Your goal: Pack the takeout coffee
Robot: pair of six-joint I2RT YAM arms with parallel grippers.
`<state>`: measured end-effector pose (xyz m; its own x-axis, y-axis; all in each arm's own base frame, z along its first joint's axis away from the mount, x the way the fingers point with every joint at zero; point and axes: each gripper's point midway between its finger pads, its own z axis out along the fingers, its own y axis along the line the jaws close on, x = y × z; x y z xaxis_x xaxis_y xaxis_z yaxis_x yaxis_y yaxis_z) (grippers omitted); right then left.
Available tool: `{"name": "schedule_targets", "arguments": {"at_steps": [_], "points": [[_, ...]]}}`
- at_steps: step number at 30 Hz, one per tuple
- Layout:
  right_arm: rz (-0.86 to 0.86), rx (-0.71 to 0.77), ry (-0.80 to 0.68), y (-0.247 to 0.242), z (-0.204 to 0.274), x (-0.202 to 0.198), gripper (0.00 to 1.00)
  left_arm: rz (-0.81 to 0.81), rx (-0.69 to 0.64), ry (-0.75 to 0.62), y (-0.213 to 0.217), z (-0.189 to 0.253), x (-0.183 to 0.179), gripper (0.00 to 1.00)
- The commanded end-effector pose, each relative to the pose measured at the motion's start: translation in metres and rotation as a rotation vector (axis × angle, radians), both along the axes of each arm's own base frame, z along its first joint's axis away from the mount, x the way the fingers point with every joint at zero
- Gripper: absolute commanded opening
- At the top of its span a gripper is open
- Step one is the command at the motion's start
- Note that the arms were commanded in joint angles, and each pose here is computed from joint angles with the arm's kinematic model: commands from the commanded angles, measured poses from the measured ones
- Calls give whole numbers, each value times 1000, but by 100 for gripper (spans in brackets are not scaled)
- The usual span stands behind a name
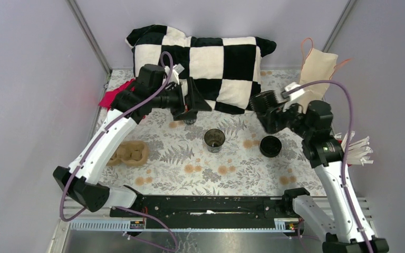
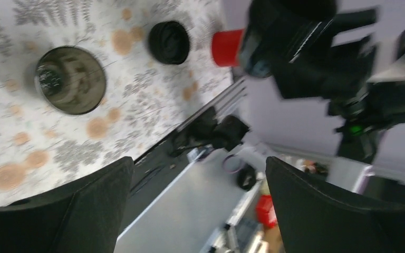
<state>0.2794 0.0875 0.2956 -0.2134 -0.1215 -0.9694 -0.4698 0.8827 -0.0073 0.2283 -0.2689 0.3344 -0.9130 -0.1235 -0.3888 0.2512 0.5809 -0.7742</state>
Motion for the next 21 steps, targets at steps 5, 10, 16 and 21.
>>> {"name": "schedule_targets", "arguments": {"at_steps": [5,10,16,21], "points": [[424,36,-13,97,7,-26,53,4,-487,291,-34,40,32,99],[501,82,-5,122,11,-27,48,150,-496,384,-17,17,63,94],[565,75,-14,142,10,-29,49,114,-503,480,-28,4,71,87],[576,83,-19,148,10,-29,48,42,-382,518,-43,-21,53,85]]}}
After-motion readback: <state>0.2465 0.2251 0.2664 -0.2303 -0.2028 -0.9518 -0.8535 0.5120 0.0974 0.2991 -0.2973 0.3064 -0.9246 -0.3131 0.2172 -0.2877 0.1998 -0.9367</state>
